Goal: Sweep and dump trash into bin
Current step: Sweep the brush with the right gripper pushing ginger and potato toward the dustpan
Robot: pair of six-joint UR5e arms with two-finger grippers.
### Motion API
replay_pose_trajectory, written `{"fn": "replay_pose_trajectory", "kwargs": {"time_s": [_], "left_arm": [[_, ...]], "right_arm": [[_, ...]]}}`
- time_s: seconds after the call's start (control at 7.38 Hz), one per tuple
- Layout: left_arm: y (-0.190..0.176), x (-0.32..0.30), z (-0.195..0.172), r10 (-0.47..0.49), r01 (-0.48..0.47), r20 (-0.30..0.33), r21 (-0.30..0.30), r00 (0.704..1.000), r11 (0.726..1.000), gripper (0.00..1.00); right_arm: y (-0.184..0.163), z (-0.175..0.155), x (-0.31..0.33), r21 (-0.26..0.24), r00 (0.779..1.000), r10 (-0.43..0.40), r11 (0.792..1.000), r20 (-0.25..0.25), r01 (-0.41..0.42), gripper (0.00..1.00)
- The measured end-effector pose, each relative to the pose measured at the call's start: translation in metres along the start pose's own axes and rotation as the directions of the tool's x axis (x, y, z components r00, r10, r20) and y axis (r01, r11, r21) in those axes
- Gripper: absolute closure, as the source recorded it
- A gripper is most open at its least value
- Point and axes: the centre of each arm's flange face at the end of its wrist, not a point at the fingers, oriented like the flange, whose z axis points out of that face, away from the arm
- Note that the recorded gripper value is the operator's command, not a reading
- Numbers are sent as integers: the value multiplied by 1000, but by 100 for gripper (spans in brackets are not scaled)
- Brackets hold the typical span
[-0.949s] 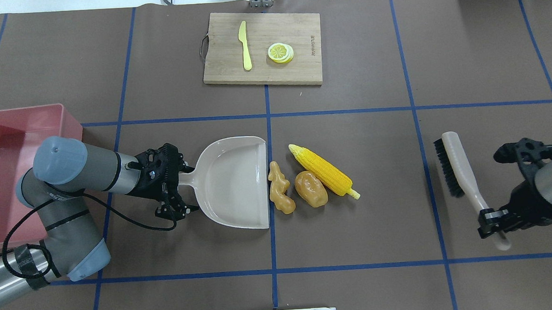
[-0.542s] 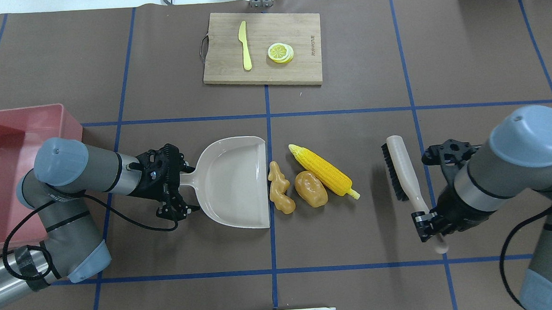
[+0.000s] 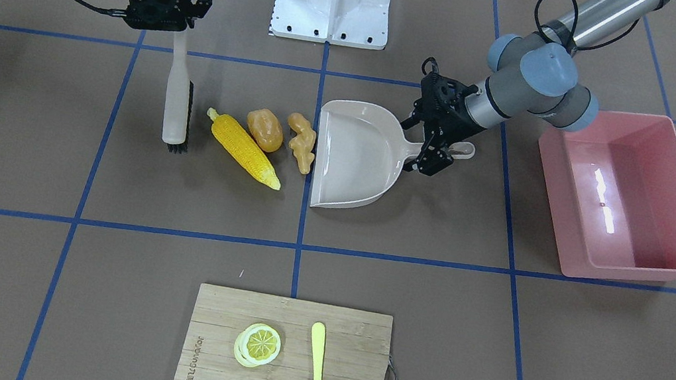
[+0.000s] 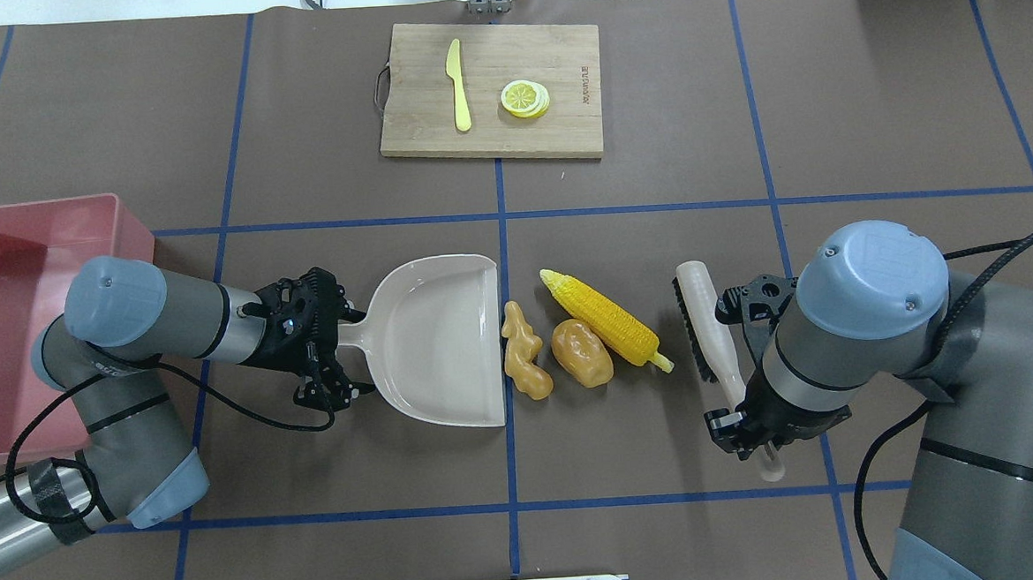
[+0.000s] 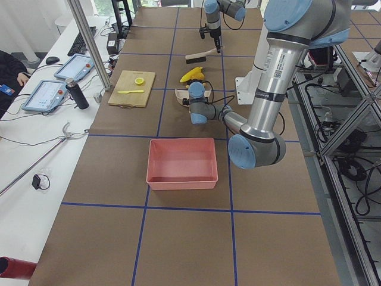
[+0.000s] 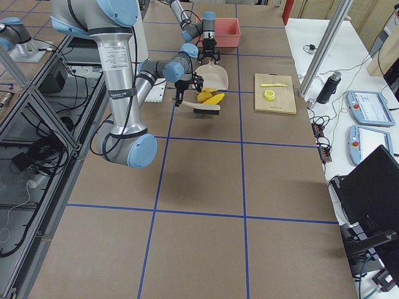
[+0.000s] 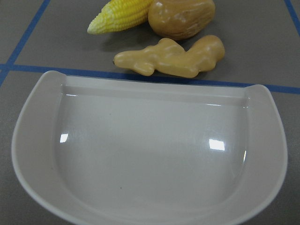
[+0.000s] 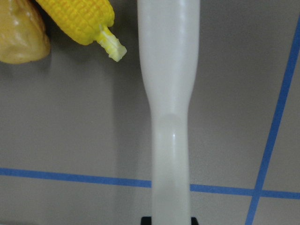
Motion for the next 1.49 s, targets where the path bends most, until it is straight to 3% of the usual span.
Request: {"fn": "replay_pose_trajectory", "kwargs": {"time_s": [0.27,0.68,1.49], "left_arm": [[1,0,1,-1,1,0,-2,1000,1000,2],[1,-1,2,-3,3,1,-5,1000,1000,2],[3,-1,3,-5,5,1,-8,1000,1000,2]], "right_arm": [[-9,10,-21,23,999,36,999,-18,-35,100],[-14,32,-38,14,999,41,999,-36,-40,100],[-14,26,-121,11,994,78,997,80,-79,100]]}}
